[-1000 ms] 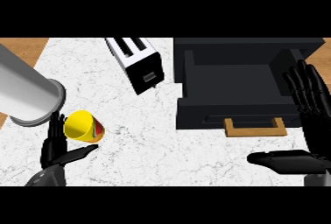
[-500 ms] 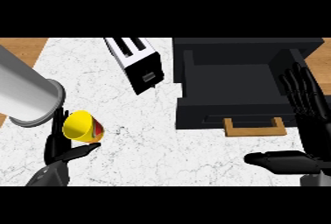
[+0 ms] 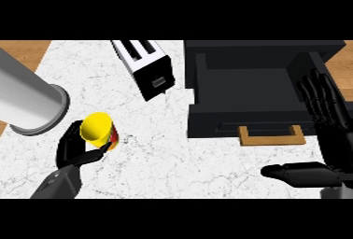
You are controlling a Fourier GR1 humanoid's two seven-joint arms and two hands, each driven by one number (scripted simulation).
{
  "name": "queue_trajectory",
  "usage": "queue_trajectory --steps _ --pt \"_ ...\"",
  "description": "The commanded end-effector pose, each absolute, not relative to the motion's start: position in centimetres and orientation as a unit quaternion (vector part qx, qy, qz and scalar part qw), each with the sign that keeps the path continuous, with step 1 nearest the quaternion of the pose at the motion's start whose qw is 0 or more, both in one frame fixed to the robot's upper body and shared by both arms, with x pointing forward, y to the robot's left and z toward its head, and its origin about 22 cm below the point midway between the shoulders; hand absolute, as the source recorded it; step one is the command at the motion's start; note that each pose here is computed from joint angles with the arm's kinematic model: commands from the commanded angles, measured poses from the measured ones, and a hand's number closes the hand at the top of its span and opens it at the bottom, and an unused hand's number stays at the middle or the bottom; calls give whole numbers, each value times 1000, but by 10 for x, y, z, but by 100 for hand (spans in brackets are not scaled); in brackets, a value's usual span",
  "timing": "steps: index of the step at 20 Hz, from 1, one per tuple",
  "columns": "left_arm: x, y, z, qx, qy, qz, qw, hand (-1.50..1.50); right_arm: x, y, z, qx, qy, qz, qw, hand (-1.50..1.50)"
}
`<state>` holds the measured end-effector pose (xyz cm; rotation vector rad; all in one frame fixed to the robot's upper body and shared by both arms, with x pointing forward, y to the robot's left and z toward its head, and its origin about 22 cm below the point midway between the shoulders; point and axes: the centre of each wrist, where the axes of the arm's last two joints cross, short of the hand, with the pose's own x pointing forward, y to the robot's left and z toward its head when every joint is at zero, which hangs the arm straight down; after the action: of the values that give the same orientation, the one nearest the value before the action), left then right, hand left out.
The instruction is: Pick up the cup, place it into the drawer and close the drawer
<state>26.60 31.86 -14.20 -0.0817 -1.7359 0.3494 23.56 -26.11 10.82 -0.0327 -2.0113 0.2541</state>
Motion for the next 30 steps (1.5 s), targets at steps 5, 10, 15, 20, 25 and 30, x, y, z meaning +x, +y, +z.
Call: queue_trajectory --steps 5,10,15,20,25,30 --pt "271 299 -143 -112 -803 181 557 150 244 -265 101 -16 -839 103 533 -150" --pt "274 316 -136 -86 -814 178 546 150 230 -271 115 -22 -839 111 533 -150" --pt "290 315 -121 -95 -839 162 510 150 248 -271 120 -19 -845 105 524 -150" --pt "322 301 -93 -119 -859 137 478 150 235 -270 115 -29 -839 101 533 -150" --pt "341 270 -68 -164 -859 84 478 150 233 -276 104 -39 -836 101 539 -150" --pt "376 220 -10 -152 -879 33 451 150 232 -308 112 -37 -839 94 534 -150"
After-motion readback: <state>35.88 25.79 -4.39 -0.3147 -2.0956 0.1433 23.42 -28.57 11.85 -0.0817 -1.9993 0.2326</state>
